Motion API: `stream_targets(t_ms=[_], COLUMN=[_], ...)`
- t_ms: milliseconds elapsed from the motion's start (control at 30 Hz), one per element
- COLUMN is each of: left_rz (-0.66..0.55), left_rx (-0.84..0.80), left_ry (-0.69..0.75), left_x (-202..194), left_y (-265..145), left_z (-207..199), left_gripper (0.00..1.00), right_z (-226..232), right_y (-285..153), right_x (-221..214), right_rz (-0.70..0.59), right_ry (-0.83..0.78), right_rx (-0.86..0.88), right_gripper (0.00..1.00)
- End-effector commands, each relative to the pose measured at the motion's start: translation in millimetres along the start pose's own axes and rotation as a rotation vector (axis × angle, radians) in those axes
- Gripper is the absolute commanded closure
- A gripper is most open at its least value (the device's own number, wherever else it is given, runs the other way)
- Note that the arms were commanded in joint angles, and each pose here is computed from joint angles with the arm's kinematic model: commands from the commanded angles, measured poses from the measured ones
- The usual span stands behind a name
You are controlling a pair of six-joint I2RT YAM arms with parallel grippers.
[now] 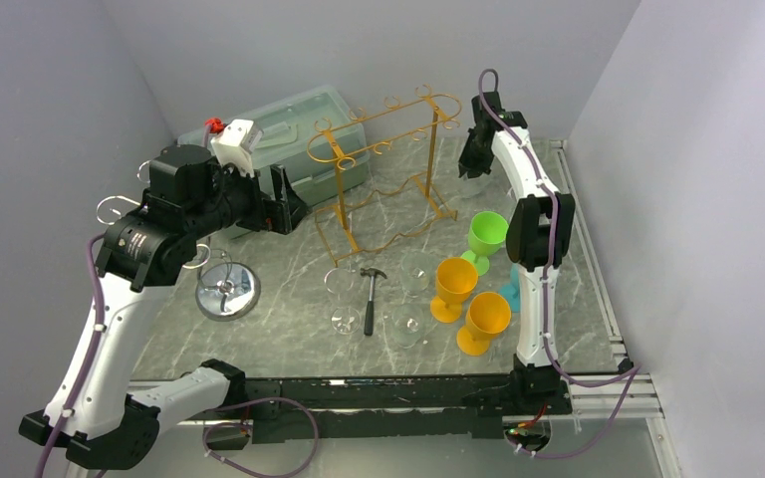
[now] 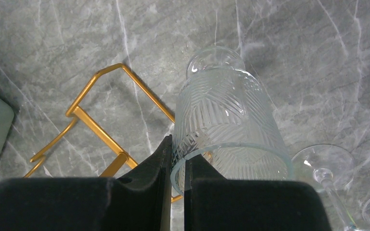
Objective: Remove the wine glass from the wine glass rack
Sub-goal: Place the wine glass at the center of the board.
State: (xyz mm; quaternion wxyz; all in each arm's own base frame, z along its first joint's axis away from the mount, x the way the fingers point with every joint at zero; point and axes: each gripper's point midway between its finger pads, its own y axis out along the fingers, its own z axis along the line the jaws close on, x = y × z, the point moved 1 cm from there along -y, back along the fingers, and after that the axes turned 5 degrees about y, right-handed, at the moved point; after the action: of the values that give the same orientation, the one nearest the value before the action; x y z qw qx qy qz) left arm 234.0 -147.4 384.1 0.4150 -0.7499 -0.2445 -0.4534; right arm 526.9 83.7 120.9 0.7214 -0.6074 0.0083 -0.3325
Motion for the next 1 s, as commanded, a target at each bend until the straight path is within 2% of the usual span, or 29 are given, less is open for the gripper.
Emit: stream_targets(t_ms=[0, 167, 533, 967], left_rz=[-0.03, -0.033, -0.035, -0.043], left_rx=[-0.014, -0.014, -0.006, 0.001], left_ry=[0.015, 0.014, 0.003, -0.016], left_x=[5.0, 6.6, 7.0, 11.4], left_y=[-2.1, -2.8, -0.8, 0.3], left_z=[-3.1, -3.5, -2.1, -2.1], left_gripper=[0.0, 0.0, 0.01, 0.0], right_z=[4.3, 1.6, 13.8, 24.6], right_y=[-7.5, -4.5, -16.7, -39.4], right_x=[15.9, 17.4, 34.7, 51.5], right_rz=[-0.046, -0.049, -0.109, -0.181], right_ry=[-0.01, -0.005, 0.001, 0.019], right_rx=[0.018, 0.009, 0.06, 0.107], right_gripper=[1.0, 0.95, 0.66, 0.59])
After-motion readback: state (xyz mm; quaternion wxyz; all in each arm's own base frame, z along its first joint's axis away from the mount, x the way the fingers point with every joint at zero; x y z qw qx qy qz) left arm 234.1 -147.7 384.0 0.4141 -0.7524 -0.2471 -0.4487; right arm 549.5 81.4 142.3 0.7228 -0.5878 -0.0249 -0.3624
